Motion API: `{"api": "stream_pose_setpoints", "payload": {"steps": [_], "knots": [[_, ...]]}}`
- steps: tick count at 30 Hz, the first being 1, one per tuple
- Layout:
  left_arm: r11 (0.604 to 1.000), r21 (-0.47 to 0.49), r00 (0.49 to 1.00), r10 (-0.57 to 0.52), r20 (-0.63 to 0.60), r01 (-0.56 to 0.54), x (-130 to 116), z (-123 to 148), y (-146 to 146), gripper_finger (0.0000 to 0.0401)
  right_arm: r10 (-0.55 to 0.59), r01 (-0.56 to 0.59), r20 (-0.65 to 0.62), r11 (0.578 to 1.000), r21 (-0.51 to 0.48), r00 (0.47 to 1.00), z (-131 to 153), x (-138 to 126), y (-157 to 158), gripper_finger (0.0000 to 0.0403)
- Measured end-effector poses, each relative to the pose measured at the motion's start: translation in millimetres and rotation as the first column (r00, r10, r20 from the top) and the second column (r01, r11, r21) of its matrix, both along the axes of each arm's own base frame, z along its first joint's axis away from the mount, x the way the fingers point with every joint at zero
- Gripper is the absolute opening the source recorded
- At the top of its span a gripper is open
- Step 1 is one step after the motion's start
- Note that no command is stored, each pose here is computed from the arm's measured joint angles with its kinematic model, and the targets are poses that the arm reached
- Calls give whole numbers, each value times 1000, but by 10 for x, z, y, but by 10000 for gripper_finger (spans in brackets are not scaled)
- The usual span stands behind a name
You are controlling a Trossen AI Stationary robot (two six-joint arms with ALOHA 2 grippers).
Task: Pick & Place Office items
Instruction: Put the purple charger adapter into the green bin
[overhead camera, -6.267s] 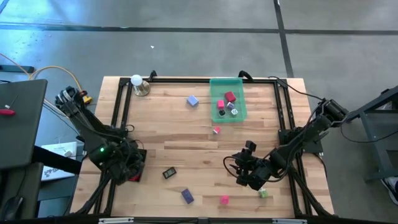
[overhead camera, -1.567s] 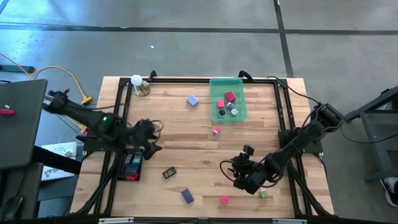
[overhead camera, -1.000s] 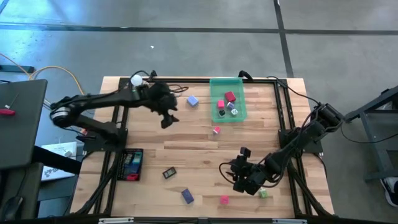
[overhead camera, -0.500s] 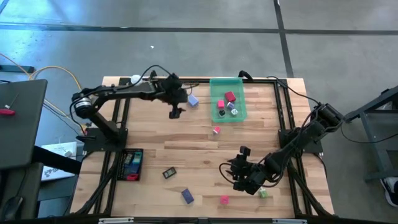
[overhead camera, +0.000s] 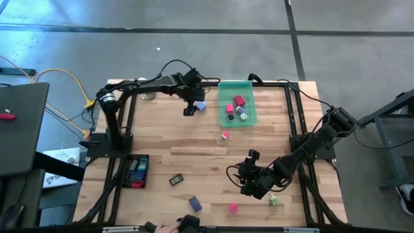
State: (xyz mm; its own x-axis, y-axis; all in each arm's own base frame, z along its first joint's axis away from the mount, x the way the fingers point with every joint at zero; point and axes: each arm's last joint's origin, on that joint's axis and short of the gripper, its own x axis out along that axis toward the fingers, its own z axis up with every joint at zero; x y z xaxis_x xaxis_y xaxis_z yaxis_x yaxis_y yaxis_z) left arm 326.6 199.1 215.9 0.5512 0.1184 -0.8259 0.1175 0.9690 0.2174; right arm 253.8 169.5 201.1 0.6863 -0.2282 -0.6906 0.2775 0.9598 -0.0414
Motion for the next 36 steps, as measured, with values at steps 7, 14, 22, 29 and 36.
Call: {"api": "stream_pose_setpoints", "payload": {"steps": [7, 14, 22, 29, 36], "knots": [[997, 45, 998, -58, -5, 58, 141, 13, 104, 296, 6, -6, 2, 999, -33, 1000, 2, 3, -11, 183], [995, -32, 993, -96, -74, 94, 238, -89, 241, 296, 15, -15, -3, 998, -65, 1000, 3, 23, -42, 183], [995, -32, 987, -99, -130, 95, 240, -118, 291, 296, 15, -16, -10, 996, -92, 1000, 4, 57, -96, 183], [998, -40, 992, -61, -111, 57, 279, -107, 262, 296, 10, -12, -24, 994, -107, 1000, -1, 69, -135, 183], [995, -93, 996, 18, -90, -26, 313, -96, 222, 296, 26, -31, -37, 991, -128, 999, -4, 64, -138, 183]]}}
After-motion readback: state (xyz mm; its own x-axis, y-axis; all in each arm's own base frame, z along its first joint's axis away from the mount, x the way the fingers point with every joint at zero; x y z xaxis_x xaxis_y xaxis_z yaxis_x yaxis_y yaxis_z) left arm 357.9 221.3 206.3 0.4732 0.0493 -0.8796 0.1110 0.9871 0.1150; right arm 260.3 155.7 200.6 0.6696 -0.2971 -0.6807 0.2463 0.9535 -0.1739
